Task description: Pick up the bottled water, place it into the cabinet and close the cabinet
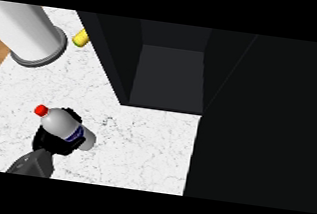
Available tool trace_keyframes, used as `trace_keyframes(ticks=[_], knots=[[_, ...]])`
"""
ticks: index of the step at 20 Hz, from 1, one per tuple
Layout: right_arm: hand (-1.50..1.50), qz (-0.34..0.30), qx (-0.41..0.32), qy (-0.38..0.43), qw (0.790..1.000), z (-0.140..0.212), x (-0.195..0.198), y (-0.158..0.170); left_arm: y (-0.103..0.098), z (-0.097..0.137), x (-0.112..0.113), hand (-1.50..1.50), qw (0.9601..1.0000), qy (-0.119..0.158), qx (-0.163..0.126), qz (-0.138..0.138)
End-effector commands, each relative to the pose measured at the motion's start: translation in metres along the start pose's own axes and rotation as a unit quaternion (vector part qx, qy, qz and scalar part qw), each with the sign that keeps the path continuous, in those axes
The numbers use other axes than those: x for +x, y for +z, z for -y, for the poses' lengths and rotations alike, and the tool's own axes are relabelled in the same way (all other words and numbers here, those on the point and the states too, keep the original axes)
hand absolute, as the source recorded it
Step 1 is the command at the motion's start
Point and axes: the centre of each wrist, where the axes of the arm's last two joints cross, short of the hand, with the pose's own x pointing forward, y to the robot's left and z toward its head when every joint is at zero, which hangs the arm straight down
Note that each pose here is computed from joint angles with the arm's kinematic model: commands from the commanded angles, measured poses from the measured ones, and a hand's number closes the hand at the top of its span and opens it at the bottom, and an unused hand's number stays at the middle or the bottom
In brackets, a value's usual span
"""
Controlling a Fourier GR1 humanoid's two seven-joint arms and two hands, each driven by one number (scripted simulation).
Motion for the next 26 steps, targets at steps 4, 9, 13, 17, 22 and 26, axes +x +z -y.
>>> trace_keyframes(ticks=[4,9,13,17,22,26], knots=[[-1.50,-0.011,0.007,-0.001,1.000,-0.011,0.006,-0.015,-0.010,0.016,0.011,1.50,0.9981,0.030,-0.049,0.023],[-1.50,-0.005,0.001,-0.007,1.000,-0.017,0.008,-0.010,-0.017,0.056,0.021,1.50,0.9980,0.019,-0.059,0.008],[-1.50,-0.004,0.008,-0.017,1.000,-0.012,-0.008,-0.005,-0.024,0.095,0.026,1.50,0.9957,0.014,-0.090,0.020],[-1.50,-0.007,0.003,-0.017,1.000,-0.009,-0.009,-0.012,-0.022,0.120,0.042,1.50,0.9948,-0.004,-0.095,0.035],[-1.50,0.000,0.021,-0.018,1.000,-0.006,0.013,-0.017,-0.037,0.162,0.063,1.50,0.9933,-0.038,-0.098,0.048],[-1.50,-0.002,0.023,-0.017,1.000,-0.004,-0.013,-0.005,-0.044,0.215,0.058,1.50,0.9910,-0.055,-0.107,0.060]])
